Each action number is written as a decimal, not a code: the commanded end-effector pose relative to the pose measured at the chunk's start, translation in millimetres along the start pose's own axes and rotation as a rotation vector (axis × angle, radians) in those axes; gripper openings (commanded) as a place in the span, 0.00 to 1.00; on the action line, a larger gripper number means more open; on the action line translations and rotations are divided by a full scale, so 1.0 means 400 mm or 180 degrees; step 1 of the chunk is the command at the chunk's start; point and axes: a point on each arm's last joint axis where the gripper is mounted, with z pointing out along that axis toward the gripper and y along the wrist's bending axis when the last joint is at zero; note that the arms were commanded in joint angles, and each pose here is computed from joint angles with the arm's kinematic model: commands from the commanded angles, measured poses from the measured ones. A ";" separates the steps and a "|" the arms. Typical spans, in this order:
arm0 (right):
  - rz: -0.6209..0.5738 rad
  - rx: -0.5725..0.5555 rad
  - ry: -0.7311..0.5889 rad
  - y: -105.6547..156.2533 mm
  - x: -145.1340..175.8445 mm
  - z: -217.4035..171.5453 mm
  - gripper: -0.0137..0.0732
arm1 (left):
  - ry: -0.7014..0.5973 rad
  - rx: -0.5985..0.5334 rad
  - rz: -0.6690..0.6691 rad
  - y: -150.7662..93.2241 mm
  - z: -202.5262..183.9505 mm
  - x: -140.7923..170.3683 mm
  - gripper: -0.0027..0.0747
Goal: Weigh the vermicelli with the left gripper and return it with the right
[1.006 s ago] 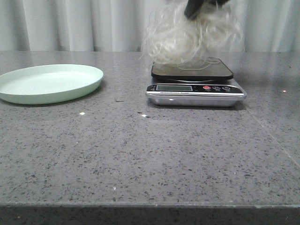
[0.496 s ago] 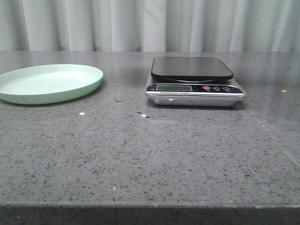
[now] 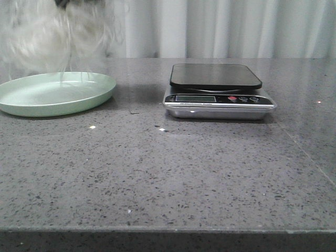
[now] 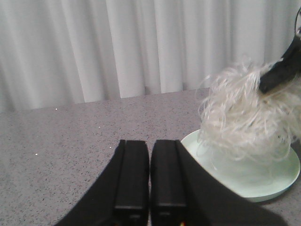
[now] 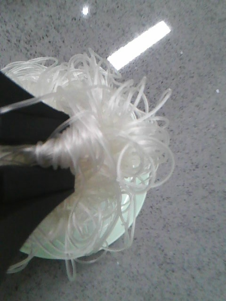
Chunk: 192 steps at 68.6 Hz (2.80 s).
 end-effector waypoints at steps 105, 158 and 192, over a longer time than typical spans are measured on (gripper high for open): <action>0.0235 0.0579 -0.1098 -0.150 -0.126 -0.474 0.34 | -0.0340 -0.0072 -0.0064 0.008 -0.003 -0.041 0.21; 0.0358 0.2357 -0.1175 -0.231 0.249 -0.761 0.33 | -0.0335 -0.0070 -0.0064 0.008 -0.003 -0.041 0.21; 0.0050 0.2674 -0.2066 -0.079 0.656 -0.752 0.33 | -0.0329 -0.0068 -0.0064 0.007 -0.003 -0.040 0.21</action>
